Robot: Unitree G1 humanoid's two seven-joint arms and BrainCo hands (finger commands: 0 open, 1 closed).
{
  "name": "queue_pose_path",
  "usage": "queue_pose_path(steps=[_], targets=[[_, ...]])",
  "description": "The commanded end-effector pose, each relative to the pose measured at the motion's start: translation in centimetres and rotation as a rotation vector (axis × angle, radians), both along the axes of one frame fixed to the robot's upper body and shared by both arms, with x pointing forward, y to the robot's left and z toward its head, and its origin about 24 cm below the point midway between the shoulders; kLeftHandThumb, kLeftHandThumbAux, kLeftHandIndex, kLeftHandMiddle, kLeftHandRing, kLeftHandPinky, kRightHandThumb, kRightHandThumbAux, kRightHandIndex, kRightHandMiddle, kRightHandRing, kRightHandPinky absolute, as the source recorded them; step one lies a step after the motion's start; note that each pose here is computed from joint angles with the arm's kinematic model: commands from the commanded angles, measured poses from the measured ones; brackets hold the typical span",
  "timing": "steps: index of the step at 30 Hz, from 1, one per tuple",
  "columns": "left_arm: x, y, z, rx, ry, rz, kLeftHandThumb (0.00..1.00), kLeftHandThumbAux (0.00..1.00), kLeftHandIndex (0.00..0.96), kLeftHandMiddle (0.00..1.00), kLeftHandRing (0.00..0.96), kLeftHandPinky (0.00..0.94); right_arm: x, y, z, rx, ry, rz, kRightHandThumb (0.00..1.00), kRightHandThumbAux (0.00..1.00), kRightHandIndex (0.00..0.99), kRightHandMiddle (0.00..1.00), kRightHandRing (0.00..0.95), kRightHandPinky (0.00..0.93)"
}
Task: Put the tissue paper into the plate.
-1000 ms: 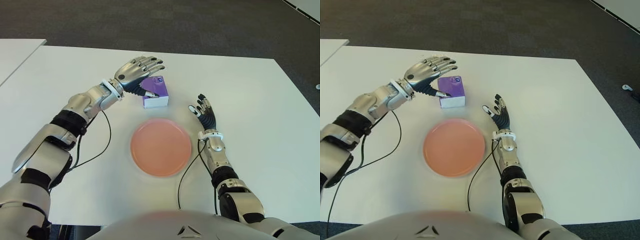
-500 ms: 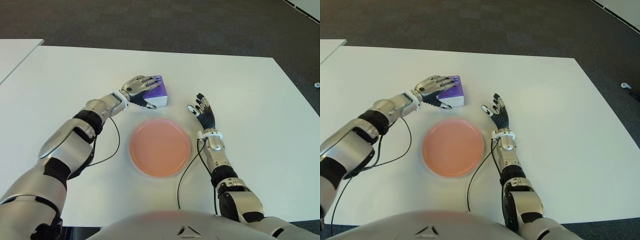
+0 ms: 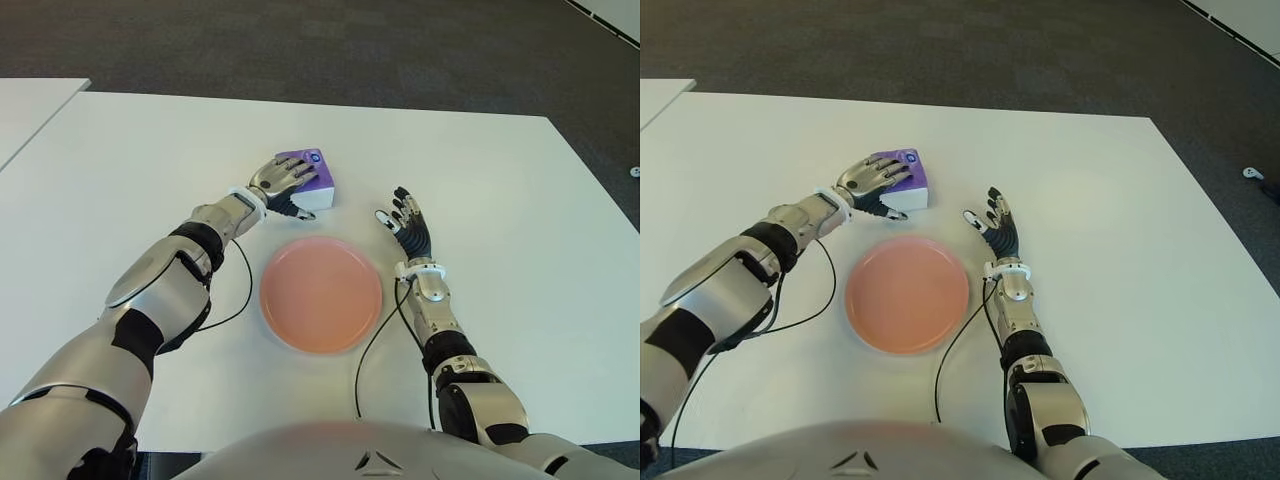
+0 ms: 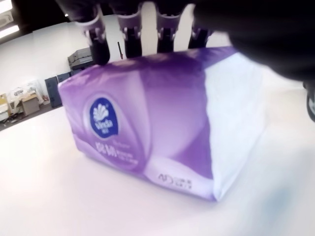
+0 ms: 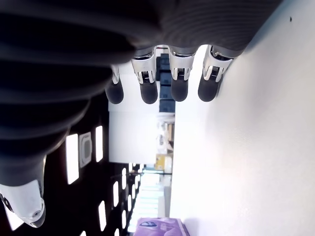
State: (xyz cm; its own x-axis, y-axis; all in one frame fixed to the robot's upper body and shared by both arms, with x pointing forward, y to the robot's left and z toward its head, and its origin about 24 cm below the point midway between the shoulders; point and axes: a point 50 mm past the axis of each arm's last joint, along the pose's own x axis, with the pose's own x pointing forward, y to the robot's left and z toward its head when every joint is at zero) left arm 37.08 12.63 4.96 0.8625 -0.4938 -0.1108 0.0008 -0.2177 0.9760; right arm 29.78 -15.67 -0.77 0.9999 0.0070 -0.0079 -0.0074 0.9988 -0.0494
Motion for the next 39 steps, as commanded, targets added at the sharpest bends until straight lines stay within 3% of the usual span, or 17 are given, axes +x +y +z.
queue_pose_path(steps=[1, 19, 39], targets=[[0.0, 0.1, -0.4, 0.01, -0.014, 0.028, 0.07, 0.23, 0.0, 0.0, 0.0, 0.0, -3.1, -0.3, -4.2, 0.016, 0.204, -0.025, 0.006, 0.614, 0.0, 0.0, 0.0, 0.0], [0.1, 0.1, 0.3, -0.051, -0.153, 0.057, 0.073, 0.253, 0.0, 0.0, 0.0, 0.0, -3.2, -0.2, -4.3, 0.023, 0.208, -0.011, 0.0, 0.632, 0.0, 0.0, 0.0, 0.0], [0.2, 0.4, 2.0, -0.148, -0.342, 0.017, 0.078, 0.281, 0.0, 0.0, 0.0, 0.0, -3.4, 0.2, -4.4, 0.031, 0.216, 0.018, 0.0, 0.62, 0.0, 0.0, 0.0, 0.0]])
